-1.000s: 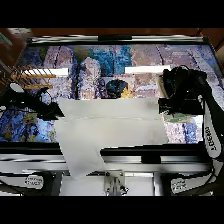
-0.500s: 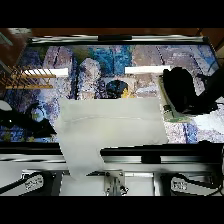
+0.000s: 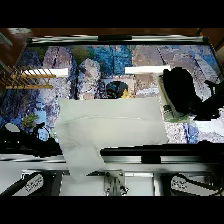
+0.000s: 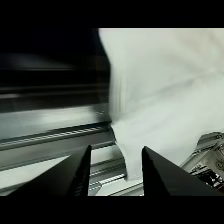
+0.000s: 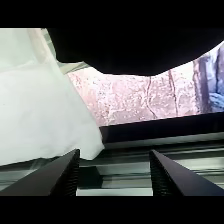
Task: Fold the shirts.
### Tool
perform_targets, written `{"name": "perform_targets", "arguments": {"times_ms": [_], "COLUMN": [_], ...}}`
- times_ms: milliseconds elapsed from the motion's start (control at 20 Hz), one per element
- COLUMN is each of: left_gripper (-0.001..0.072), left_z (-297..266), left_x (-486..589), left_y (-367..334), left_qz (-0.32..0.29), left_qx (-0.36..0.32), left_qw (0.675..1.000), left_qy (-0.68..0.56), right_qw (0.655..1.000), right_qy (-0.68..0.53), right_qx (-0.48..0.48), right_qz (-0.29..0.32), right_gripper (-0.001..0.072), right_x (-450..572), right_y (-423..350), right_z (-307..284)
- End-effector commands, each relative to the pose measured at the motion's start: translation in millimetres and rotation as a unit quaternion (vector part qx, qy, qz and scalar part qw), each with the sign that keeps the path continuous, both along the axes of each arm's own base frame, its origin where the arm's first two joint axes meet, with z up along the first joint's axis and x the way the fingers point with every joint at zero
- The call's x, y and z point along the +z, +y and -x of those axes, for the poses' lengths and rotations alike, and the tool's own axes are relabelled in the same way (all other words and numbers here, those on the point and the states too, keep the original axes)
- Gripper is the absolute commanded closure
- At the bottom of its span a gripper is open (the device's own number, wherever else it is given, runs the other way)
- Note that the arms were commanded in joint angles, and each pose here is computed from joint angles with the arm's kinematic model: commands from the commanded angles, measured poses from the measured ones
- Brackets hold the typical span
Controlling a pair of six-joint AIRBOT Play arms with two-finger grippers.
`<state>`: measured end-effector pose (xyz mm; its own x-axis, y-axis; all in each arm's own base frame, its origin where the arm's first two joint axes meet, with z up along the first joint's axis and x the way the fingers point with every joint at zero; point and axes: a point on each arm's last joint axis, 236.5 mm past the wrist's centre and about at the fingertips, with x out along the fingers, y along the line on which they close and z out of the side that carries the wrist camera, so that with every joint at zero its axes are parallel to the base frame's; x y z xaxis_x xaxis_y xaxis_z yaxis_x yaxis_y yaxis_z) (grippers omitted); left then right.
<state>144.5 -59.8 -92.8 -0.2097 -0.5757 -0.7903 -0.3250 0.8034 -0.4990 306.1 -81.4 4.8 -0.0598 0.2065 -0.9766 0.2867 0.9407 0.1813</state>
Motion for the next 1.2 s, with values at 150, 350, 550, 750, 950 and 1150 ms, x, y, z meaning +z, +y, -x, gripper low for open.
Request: {"name": "perform_targets", "arguments": {"times_ms": [150, 350, 550, 750, 950, 1150], "left_gripper": [0.0306, 0.0307, 0.0549, 0.0679, 0.0679, 0.0679], "left_z": [4.5, -0.3, 11.6, 13.1, 12.5, 8.2], "left_x": [-11.7, -16.8, -18.3, -16.9, -16.9, -17.6], "left_y": [-17.0, -34.7, -48.1, -48.5, -48.3, -47.7], "left_qz": [-0.01, -0.024, -0.032, -0.029, -0.026, -0.029], "left_qx": [-0.029, -0.042, -0.058, -0.064, -0.077, -0.073], "left_qw": [0.999, 0.999, 0.998, 0.998, 0.997, 0.997], "left_qy": [-0.009, -0.016, 0.007, 0.007, -0.004, -0.013], "right_qw": [0.999, 0.999, 0.999, 0.996, 0.991, 0.994], "right_qy": [0.029, 0.033, 0.035, 0.072, 0.061, 0.037], "right_qx": [-0.008, -0.007, -0.011, -0.003, 0.03, -0.015], "right_qz": [-0.032, -0.034, -0.03, -0.046, -0.114, -0.104], "right_gripper": [0.0167, 0.0166, 0.0167, 0.0167, 0.0166, 0.0167], "right_x": [-28.2, -27.8, -28.3, -48.2, -77.8, -96.1], "right_y": [15.8, 16.4, 14.7, 30.4, 73.4, 74.8], "right_z": [18.3, 20.2, 20.7, 58.6, 95.5, 85.0]}}
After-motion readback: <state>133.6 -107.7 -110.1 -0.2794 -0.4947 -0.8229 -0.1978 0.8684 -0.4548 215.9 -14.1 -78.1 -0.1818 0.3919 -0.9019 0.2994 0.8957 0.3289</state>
